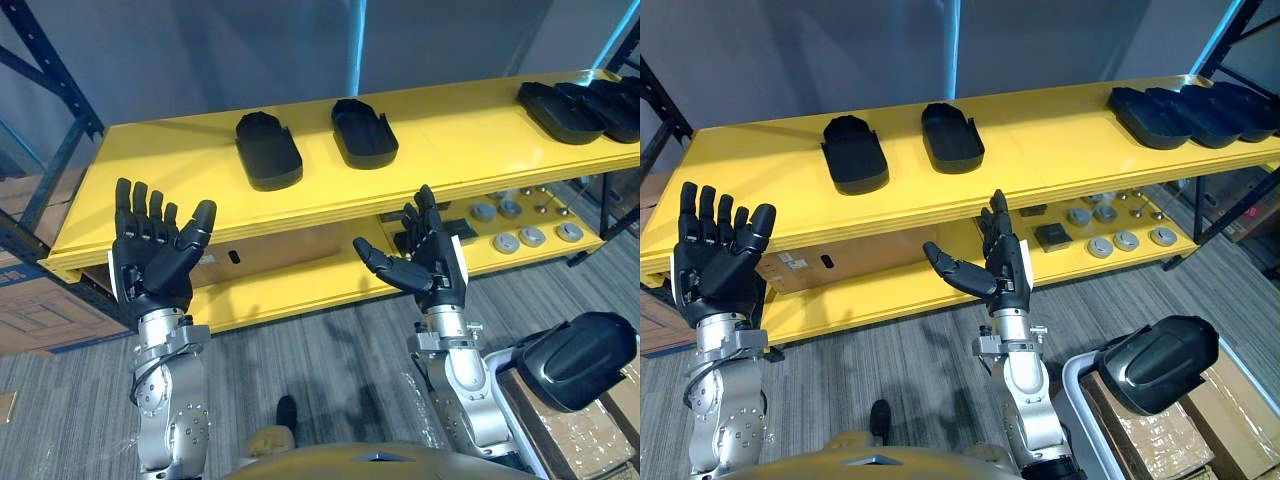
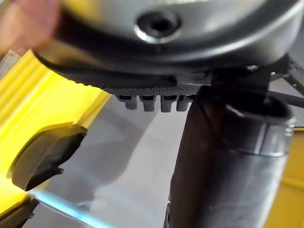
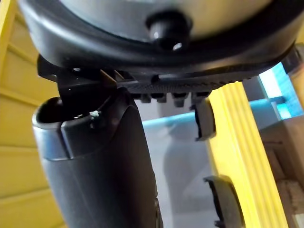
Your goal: Walk over and take three plastic housings, then place them on the shelf
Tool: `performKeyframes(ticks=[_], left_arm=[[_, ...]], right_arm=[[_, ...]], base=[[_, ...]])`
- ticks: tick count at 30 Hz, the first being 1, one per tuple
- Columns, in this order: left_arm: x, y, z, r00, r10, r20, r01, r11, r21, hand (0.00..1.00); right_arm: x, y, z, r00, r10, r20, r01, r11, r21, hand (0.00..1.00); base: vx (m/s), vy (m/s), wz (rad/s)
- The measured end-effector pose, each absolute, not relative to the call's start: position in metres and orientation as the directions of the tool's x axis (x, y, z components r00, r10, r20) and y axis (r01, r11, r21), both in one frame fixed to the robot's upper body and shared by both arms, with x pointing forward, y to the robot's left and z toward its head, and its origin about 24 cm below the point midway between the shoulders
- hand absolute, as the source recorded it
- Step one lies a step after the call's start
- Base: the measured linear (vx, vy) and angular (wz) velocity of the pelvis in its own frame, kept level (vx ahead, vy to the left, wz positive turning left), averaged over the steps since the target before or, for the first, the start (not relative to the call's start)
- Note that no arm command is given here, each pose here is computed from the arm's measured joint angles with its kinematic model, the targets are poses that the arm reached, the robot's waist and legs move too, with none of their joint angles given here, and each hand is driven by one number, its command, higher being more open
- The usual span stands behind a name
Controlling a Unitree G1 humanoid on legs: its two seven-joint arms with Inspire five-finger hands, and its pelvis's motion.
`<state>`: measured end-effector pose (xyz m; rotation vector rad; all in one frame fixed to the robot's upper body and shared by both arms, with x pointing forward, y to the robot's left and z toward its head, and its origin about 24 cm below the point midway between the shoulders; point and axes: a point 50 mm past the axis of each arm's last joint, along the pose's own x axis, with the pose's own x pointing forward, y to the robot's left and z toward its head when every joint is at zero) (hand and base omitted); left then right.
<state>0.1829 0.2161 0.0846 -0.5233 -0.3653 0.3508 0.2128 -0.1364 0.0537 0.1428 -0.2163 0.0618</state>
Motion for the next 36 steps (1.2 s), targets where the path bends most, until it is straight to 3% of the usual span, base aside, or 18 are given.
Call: performKeyframes(ticks=[6, 17, 22, 28, 32, 36], left_arm=[[0.173, 0.223, 0.084, 0.859, 0.455, 0.233, -0.294, 0.812, -0.504, 1.00], [0.147, 0.266, 0.110, 0.702, 0.619, 0.352, -0.462, 0.772, -0.437, 1.00], [0.151, 0.260, 0.108, 0.728, 0.597, 0.336, -0.425, 0.778, -0.462, 1.00], [0.155, 0.243, 0.097, 0.765, 0.580, 0.281, -0.383, 0.760, -0.526, 1.00], [0.164, 0.226, 0.098, 0.817, 0.483, 0.314, -0.271, 0.803, -0.530, 1.00], [0.166, 0.225, 0.101, 0.821, 0.466, 0.329, -0.257, 0.817, -0.517, 1.00]], right_arm=[[0.221, -0.141, 0.064, 0.959, -0.017, 0.284, -0.022, 0.991, 0.133, 1.00], [0.231, -0.159, 0.091, 0.896, -0.121, 0.427, 0.089, 0.992, 0.093, 1.00], [0.206, -0.213, 0.108, 0.830, -0.261, 0.494, 0.257, 0.963, 0.077, 1.00], [0.205, -0.220, 0.111, 0.816, -0.284, 0.504, 0.269, 0.957, 0.104, 1.00], [0.201, -0.222, 0.106, 0.828, -0.286, 0.483, 0.271, 0.957, 0.102, 1.00], [0.202, -0.218, 0.105, 0.845, -0.224, 0.485, 0.214, 0.974, 0.076, 1.00]], base=[[-0.01, 0.074, 0.23], [0.11, 0.127, 0.03], [0.17, -0.070, 0.68], [0.18, -0.199, 0.15], [0.10, -0.092, 0.06], [0.01, 0.022, -0.15]])
